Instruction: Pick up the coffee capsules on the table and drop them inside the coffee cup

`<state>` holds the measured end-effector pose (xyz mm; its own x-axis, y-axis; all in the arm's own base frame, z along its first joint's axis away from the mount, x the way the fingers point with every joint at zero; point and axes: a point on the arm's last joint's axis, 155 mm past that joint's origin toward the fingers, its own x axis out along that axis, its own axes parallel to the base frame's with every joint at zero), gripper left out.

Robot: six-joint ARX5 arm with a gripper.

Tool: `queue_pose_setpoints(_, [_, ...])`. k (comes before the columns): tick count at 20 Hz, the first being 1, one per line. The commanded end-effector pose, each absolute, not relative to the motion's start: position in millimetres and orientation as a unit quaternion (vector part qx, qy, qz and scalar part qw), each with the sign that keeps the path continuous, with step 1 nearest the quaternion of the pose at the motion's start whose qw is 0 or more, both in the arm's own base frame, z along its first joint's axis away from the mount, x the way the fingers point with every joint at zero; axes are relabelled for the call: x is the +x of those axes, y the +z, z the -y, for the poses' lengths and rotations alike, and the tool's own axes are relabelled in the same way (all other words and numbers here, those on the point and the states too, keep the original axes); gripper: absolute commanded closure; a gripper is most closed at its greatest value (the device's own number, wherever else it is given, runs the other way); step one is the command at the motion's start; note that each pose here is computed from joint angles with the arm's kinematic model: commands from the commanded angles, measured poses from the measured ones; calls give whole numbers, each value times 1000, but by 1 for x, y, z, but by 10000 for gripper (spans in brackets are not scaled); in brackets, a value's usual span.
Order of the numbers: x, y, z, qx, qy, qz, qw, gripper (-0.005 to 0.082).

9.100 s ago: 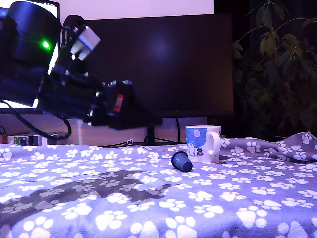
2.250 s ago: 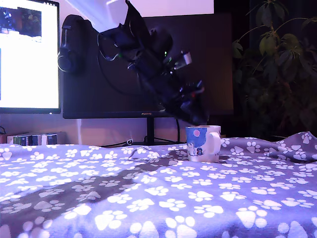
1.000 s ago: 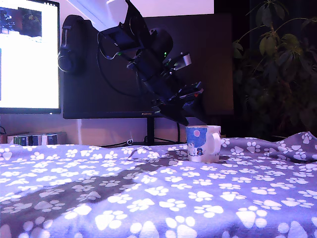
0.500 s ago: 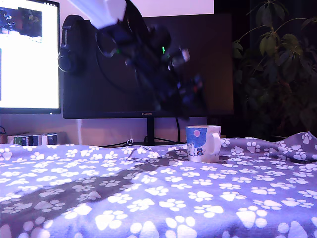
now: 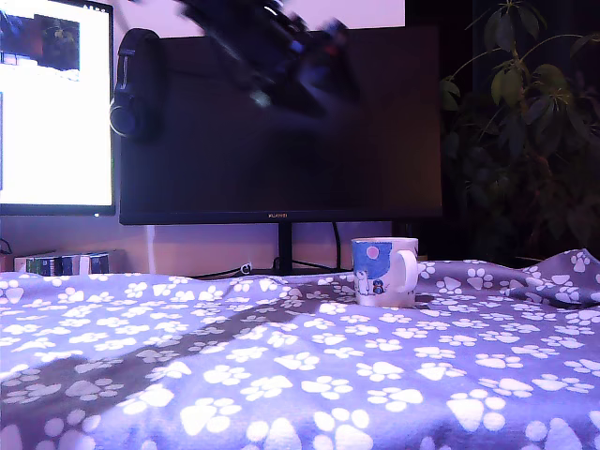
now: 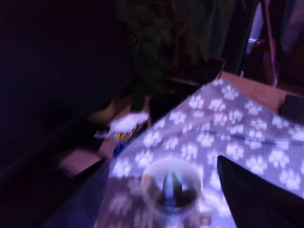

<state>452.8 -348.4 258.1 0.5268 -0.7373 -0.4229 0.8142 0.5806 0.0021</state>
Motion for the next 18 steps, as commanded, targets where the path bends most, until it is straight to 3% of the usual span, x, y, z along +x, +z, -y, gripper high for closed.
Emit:
queue_pose_setpoints(1, [447, 237, 333, 97, -437, -215, 868, 114])
queue_pose_setpoints(4, [435, 239, 306, 88, -420, -221, 876, 135])
queue_pose_setpoints(8, [421, 241, 275, 81, -401, -220, 885, 277])
queue_pose_setpoints(14, [401, 252, 232, 71, -378, -215, 898, 778])
queue_pose_setpoints(18, [389, 262, 208, 66, -362, -191, 910, 793])
